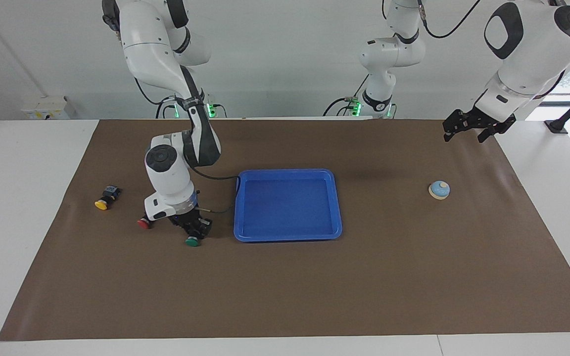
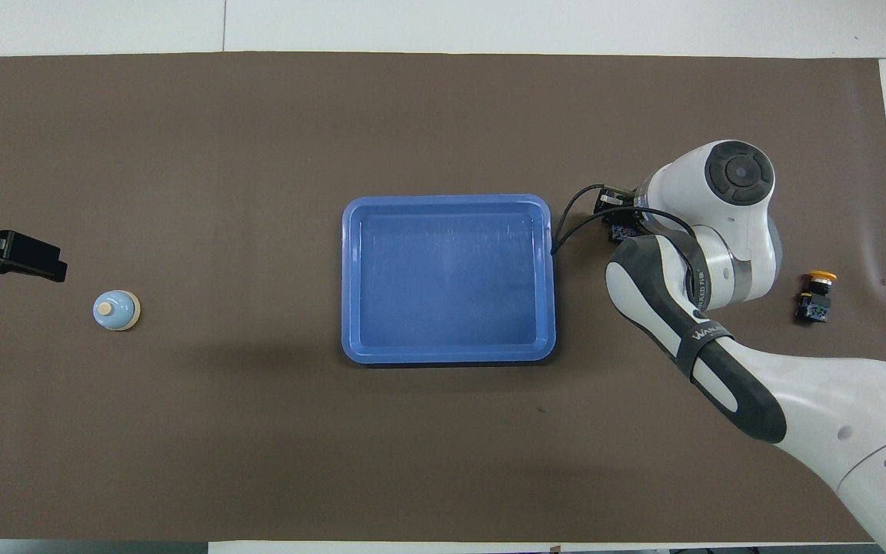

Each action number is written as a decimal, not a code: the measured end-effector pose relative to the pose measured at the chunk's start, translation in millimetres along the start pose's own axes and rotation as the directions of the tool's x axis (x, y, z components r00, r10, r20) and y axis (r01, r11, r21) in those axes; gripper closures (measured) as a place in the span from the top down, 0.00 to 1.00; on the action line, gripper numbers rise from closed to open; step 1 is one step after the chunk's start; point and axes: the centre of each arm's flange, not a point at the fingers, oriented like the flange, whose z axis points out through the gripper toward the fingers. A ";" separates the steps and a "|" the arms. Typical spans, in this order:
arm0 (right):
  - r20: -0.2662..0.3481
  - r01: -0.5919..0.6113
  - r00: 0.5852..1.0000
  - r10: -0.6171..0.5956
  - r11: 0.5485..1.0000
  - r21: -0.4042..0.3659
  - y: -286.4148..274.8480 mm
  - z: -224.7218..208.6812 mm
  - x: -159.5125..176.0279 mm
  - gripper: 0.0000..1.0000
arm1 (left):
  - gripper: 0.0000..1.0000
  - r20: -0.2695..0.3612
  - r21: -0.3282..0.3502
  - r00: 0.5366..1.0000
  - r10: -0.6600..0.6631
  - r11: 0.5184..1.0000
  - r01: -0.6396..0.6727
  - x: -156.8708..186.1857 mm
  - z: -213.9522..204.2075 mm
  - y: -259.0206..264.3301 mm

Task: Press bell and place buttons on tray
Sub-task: 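Carry the green button into the blue tray and release it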

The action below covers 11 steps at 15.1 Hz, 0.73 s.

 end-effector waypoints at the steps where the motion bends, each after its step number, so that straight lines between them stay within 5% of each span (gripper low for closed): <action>1: 0.007 0.000 1.000 0.000 1.000 -0.005 0.2 0.2 -0.8 0.41 | 1.00 0.000 0.000 1.000 0.000 1.000 0.000 0.0 0.0 0.0; 6: 0.044 0.013 0.999 -0.012 1.000 -0.027 -6.4 -6.8 -5.3 0.41 | 1.00 0.000 0.000 1.000 0.000 1.000 0.000 0.0 0.0 -0.1; 11: 0.084 0.058 0.995 -0.056 0.998 -0.029 -97.6 -88.5 -30.7 0.41 | 1.00 0.000 0.000 1.000 0.000 1.000 0.000 0.0 0.0 -0.2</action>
